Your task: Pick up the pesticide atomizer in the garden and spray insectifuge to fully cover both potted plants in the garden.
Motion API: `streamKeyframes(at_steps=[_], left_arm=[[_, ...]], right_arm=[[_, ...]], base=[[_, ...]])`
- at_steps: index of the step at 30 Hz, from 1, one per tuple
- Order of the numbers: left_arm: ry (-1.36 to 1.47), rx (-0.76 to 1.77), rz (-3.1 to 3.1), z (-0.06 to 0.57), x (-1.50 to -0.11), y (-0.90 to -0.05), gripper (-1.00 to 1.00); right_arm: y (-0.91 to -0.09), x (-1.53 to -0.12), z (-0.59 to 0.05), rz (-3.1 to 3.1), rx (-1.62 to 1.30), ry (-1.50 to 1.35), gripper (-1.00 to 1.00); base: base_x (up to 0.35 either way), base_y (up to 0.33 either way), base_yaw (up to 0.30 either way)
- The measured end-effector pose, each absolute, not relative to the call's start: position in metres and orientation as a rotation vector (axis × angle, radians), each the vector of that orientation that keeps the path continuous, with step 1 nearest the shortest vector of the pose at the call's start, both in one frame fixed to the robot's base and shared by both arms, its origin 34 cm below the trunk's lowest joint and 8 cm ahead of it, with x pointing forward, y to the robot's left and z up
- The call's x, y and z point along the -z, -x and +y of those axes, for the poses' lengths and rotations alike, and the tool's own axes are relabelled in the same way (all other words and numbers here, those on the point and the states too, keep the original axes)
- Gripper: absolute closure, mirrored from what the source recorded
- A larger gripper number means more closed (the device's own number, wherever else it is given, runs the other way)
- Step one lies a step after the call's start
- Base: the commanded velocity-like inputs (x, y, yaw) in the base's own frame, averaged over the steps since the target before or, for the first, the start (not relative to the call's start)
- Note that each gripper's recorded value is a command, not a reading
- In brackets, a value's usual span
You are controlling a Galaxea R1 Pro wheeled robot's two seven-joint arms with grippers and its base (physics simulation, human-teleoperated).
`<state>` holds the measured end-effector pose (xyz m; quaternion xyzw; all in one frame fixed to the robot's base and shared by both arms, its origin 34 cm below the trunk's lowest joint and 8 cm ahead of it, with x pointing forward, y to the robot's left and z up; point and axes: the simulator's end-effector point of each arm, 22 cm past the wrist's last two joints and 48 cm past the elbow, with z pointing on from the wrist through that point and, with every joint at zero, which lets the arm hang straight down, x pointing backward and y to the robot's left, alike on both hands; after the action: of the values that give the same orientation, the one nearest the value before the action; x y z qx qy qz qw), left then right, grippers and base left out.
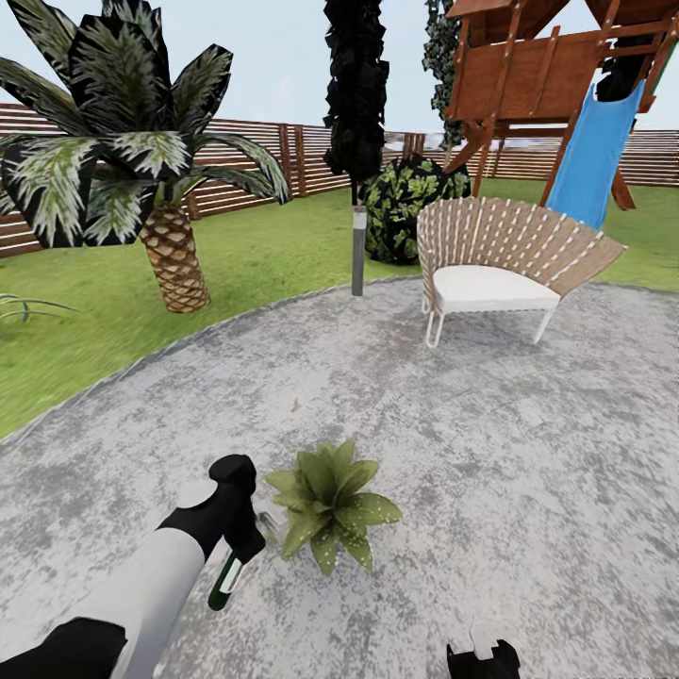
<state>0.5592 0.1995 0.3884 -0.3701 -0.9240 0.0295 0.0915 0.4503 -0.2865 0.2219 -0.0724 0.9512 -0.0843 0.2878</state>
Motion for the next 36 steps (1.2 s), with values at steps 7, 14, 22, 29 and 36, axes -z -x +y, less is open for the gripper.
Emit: streamKeyframes(at_steps=[7, 14, 22, 29, 36], left_arm=[[1.092, -0.086, -2.759, 0.201, -0.39, -0.563, 1.0], [1.102, -0.093, -2.766, 0.195, -0.394, -0.566, 1.0], [1.072, -0.108, -2.711, 0.203, -0.373, -0.534, 1.0], [1.059, -0.125, -2.697, 0.203, -0.363, -0.518, 1.0], [1.06, -0.114, -2.705, 0.205, -0.365, -0.523, 1.0]], right_arm=[[-0.45, -0.222, -0.286, 2.54, 0.225, 0.194, -1.0], [-0.45, -0.222, -0.286, 2.54, 0.225, 0.193, -1.0], [-0.45, -0.222, -0.286, 2.541, 0.225, 0.194, -1.0], [-0.45, -0.222, -0.286, 2.54, 0.225, 0.194, -1.0], [-0.45, -0.222, -0.286, 2.54, 0.224, 0.194, -1.0]], base=[[0.045, 0.004, -0.001], [0.255, 0.128, 0.0], [0.023, 0.01, 0.0], [0.0, 0.0, 0.0], [0.0, 0.0, 0.0]])
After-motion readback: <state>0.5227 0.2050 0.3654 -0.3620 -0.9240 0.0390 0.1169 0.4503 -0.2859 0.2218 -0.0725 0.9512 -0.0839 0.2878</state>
